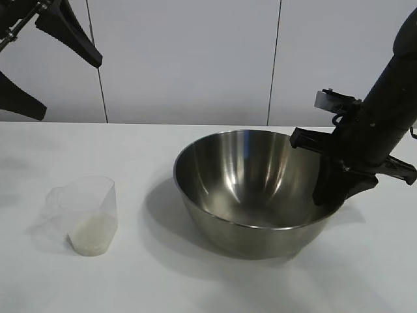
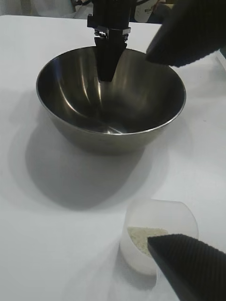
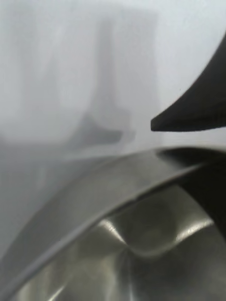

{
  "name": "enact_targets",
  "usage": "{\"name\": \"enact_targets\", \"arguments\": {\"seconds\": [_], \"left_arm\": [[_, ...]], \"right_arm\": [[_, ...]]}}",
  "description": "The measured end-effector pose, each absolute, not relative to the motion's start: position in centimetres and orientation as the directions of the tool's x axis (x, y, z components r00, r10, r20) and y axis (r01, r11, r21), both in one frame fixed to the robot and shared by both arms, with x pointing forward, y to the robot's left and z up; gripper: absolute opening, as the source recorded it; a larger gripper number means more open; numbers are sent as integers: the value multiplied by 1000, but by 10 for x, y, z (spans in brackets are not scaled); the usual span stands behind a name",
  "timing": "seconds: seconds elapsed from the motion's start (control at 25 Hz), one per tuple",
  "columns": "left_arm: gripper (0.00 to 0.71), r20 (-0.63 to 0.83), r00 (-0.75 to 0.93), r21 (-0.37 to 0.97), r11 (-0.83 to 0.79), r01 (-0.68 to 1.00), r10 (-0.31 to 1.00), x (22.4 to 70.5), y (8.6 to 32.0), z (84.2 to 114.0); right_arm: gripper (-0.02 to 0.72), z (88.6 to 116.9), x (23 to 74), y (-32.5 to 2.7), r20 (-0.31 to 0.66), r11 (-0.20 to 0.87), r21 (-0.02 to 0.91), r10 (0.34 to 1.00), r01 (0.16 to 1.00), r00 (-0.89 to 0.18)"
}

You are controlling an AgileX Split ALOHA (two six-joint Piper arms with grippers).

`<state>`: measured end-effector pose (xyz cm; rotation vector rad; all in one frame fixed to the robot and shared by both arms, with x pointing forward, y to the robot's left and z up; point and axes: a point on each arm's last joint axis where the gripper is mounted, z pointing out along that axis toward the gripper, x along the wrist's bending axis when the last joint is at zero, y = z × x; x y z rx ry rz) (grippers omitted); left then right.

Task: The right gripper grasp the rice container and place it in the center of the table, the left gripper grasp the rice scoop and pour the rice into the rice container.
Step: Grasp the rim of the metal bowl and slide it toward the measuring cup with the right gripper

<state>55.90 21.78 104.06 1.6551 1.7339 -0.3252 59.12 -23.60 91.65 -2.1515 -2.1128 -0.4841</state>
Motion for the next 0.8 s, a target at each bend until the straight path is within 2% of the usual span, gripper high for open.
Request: {"name": "enact_targets", "arguments": {"seconds": [0.16,0.48,0.8], "left_arm": [[695,-635,69,284,150,947,770,559,218,1041],[695,-635,69,284,150,947,770,559,218,1041],[695,-635,69,284,150,947,770,559,218,1041]], "right_arm": [[18,916,591,-235,296,-43,154,955,987,-4],[16,919,591,-224,412,-45,145,911,988,-19],[16,919,585,-192,398,49,175,910,983,-116]]}}
